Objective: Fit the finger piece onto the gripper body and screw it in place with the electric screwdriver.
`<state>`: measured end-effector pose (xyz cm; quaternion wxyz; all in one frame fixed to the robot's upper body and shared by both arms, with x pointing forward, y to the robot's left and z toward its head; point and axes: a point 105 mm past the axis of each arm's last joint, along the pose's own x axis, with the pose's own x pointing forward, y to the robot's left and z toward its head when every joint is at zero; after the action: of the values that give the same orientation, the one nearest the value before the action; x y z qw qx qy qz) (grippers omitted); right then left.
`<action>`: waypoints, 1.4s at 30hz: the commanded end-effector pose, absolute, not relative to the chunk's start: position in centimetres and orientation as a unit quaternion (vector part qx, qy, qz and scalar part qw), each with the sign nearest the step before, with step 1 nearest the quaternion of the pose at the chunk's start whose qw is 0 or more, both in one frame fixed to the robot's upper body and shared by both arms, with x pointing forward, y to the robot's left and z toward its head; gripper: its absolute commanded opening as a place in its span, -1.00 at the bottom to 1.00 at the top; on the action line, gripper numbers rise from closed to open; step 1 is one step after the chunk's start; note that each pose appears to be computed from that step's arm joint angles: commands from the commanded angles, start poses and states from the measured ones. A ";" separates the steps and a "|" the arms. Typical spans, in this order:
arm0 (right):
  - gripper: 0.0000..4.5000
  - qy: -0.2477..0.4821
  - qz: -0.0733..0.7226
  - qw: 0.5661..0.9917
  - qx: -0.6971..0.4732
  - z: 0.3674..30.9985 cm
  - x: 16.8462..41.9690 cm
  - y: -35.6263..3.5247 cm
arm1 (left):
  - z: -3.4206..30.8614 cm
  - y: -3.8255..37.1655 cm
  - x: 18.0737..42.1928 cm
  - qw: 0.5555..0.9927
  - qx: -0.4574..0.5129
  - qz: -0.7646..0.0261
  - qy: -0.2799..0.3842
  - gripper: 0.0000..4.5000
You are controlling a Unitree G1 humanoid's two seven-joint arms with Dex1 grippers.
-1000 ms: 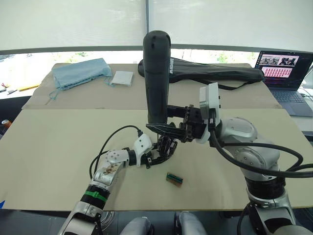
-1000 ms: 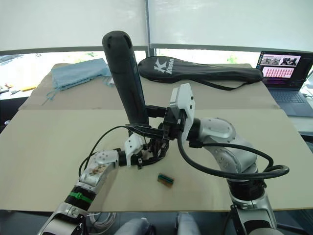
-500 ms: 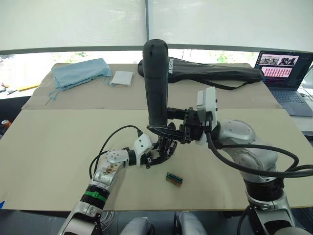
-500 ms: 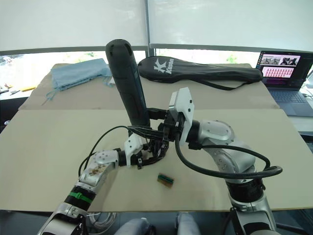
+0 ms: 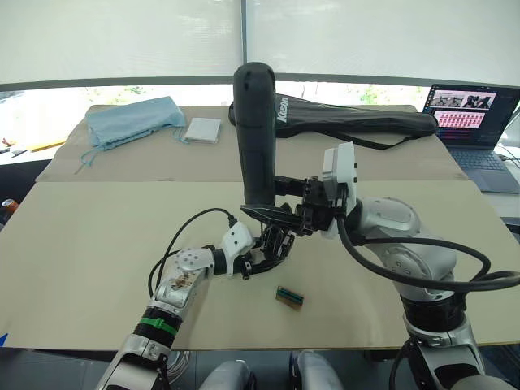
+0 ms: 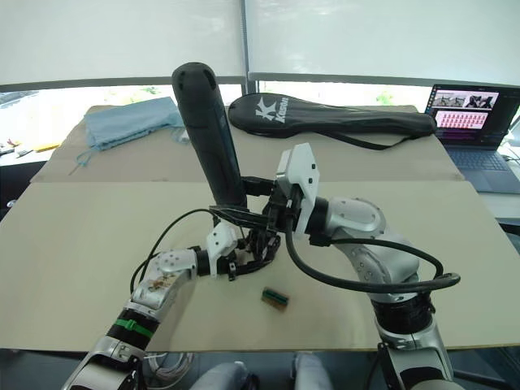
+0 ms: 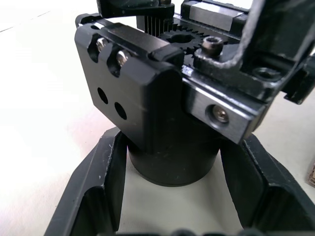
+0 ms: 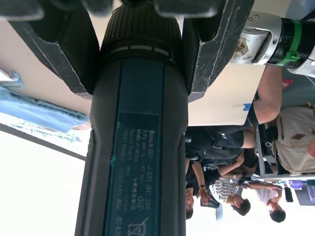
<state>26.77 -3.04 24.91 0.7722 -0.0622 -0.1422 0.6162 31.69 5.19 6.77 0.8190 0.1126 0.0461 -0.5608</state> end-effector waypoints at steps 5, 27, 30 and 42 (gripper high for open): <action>-0.15 -0.192 0.621 0.755 -0.088 26.9 25.9 -2.9 | 4.1 4.9 30.4 0.804 0.101 -0.577 0.101 0.01; -0.15 -0.191 0.621 0.753 -0.105 26.3 26.0 -2.7 | 4.0 5.0 30.2 0.804 0.101 -0.577 0.103 0.01; -0.15 -0.188 0.624 0.750 -0.109 26.1 25.9 -2.7 | 4.0 4.9 30.2 0.805 0.100 -0.576 0.103 0.01; -0.15 -0.183 0.629 0.747 -0.113 25.8 25.9 -2.7 | 3.9 4.9 30.1 0.806 0.098 -0.574 0.104 0.01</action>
<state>26.51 -2.65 24.16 0.7575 -0.1012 -0.1410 0.6293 31.49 5.26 6.72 0.8210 0.1117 0.0448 -0.5581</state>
